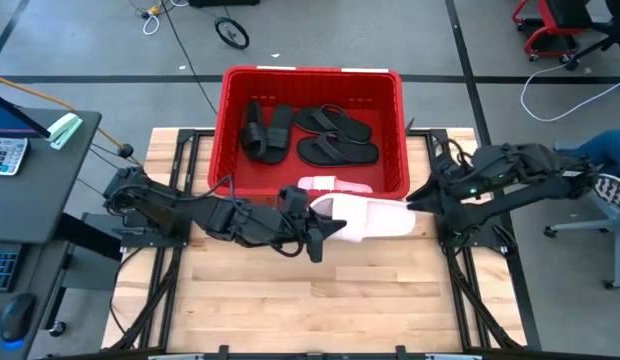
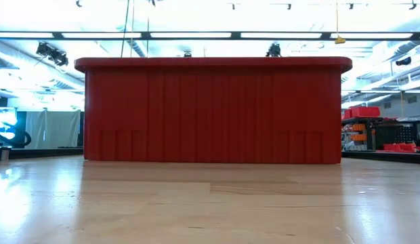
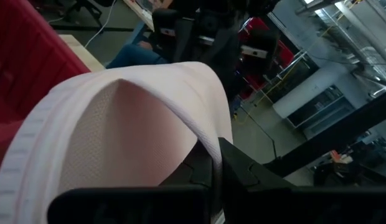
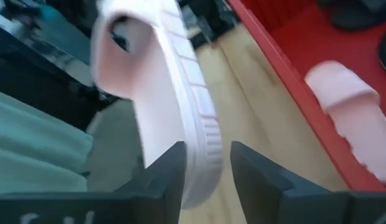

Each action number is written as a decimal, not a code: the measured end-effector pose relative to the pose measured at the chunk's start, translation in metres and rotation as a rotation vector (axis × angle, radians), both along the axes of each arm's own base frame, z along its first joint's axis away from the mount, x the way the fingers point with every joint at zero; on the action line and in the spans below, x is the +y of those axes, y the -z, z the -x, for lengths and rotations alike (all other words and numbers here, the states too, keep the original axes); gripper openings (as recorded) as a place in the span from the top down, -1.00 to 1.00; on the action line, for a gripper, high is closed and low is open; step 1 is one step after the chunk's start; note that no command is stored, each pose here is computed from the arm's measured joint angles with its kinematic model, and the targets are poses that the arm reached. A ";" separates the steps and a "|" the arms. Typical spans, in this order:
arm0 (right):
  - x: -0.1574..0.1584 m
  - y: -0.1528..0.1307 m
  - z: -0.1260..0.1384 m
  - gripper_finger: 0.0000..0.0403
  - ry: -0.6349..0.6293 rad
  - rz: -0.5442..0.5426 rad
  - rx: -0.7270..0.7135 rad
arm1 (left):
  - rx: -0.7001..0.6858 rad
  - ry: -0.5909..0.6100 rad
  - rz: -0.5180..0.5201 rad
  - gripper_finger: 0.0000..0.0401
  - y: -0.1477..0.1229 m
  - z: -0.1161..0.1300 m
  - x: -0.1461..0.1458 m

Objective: Pick and place slides into bin
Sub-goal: Put the pink slide into the red bin

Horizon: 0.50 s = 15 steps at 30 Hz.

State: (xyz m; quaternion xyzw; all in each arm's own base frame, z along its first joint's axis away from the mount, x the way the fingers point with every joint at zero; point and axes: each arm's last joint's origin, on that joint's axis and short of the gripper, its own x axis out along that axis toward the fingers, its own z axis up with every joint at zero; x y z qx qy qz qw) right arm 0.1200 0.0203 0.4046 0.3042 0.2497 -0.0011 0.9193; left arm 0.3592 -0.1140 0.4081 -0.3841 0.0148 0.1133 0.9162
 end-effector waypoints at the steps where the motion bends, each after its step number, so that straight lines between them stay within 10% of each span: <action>1: 0.000 0.002 0.001 0.31 0.001 0.005 0.019 | 0.002 0.000 -0.001 0.95 0.000 0.000 0.000; 15: 0.006 0.014 -0.023 -0.10 -0.093 0.026 0.137 | 0.010 -0.034 -0.035 0.95 0.000 -0.005 0.017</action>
